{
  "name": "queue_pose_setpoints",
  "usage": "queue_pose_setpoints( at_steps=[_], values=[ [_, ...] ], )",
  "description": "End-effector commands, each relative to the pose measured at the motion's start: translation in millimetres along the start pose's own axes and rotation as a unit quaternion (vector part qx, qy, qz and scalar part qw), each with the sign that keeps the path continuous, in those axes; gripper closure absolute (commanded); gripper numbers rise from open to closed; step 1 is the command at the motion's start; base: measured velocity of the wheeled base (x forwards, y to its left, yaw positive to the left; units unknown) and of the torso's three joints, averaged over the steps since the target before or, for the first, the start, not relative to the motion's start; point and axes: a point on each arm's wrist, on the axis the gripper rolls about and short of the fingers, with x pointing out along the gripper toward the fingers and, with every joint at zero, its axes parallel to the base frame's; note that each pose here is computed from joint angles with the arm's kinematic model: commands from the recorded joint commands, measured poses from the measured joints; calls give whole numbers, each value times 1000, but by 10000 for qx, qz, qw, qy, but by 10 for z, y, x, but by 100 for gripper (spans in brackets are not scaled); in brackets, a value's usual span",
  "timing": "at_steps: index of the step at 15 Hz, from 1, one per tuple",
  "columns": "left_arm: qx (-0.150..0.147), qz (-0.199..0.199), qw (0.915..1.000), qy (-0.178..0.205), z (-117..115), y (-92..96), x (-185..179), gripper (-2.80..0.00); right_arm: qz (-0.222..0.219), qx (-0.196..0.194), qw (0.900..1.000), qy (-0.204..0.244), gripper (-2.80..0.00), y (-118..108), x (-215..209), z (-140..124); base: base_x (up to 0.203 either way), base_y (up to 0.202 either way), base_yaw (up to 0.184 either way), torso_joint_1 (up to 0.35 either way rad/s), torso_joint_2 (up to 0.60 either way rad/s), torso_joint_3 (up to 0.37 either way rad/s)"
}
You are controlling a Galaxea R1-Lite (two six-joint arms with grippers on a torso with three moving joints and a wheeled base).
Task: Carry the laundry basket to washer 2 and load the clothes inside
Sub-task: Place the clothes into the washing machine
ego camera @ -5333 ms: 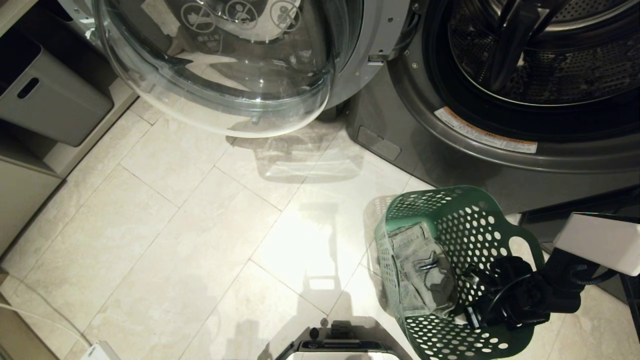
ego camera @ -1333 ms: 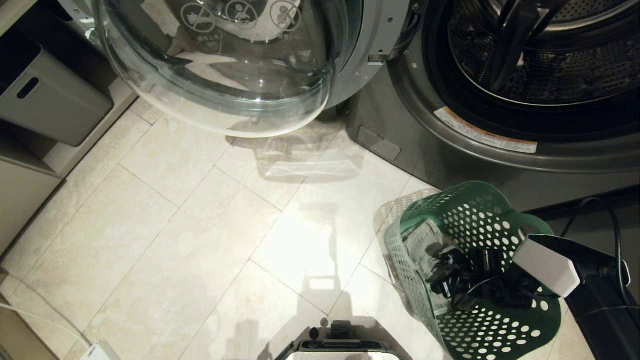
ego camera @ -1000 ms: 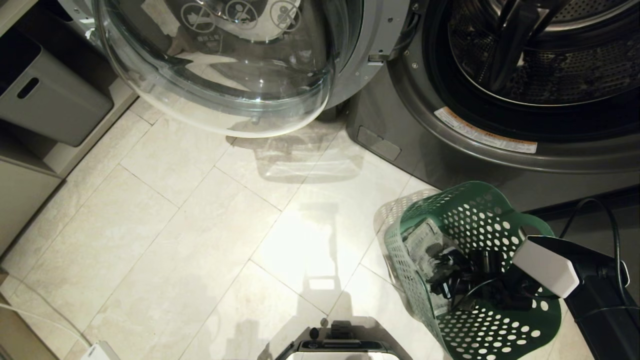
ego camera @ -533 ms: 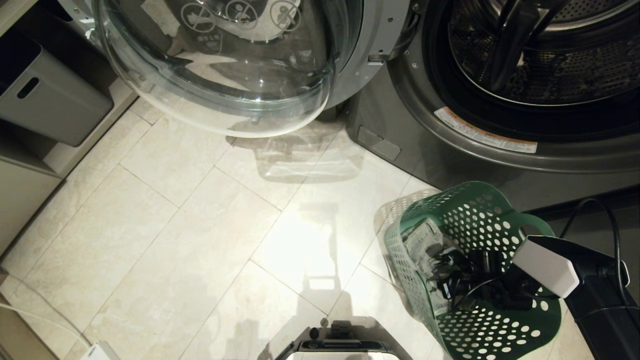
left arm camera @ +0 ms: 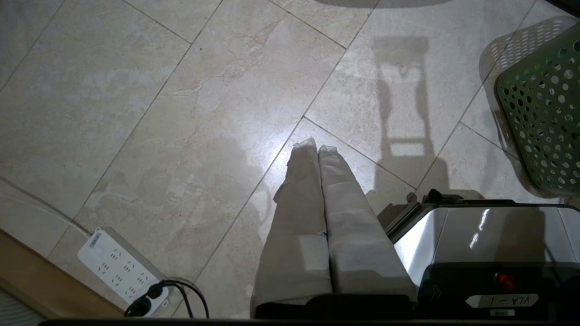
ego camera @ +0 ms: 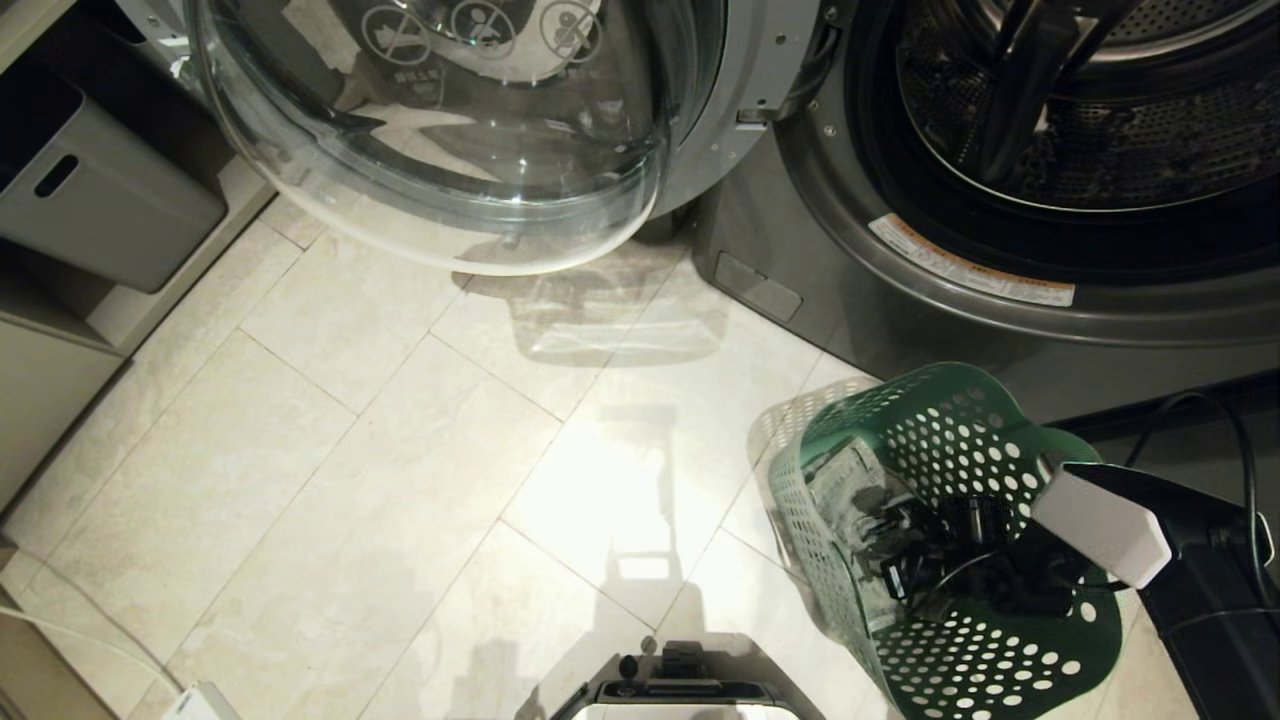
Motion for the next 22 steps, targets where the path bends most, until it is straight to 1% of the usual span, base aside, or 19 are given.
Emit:
queue_pose_setpoints(
  at_steps=[1,4,7,11,16,18,19,22],
  values=[
    [0,1,10000,5,0,0,1,0,-4,-37,10000,-57,0,21,-222,217,0,0,0,0,0,0],
    [0,1,10000,5,0,0,1,0,36,-7,10000,55,0,103,-628,458,0,0,0,0,0,0],
    [0,1,10000,5,0,0,1,0,55,7,9999,104,0,229,-1028,590,0,0,0,0,0,0],
    [0,0,10000,5,0,0,1,0,-12,-103,9999,-122,0,410,-1610,794,0,0,0,0,0,0],
    [0,-7,10000,5,0,0,1,0,-152,-289,9985,-441,0,755,-2443,849,0,0,0,0,0,0],
    [0,1,10000,9,0,0,1,0,-293,-448,9966,-628,0,876,-2733,862,0,0,0,0,0,0],
    [0,-4,10000,5,0,0,1,0,-442,-553,9947,-742,0,932,-2887,879,0,0,0,0,0,0],
    [0,0,10000,5,0,0,1,0,-964,-889,9848,-1136,0,1080,-3288,939,0,0,0,0,0,0]
  ],
)
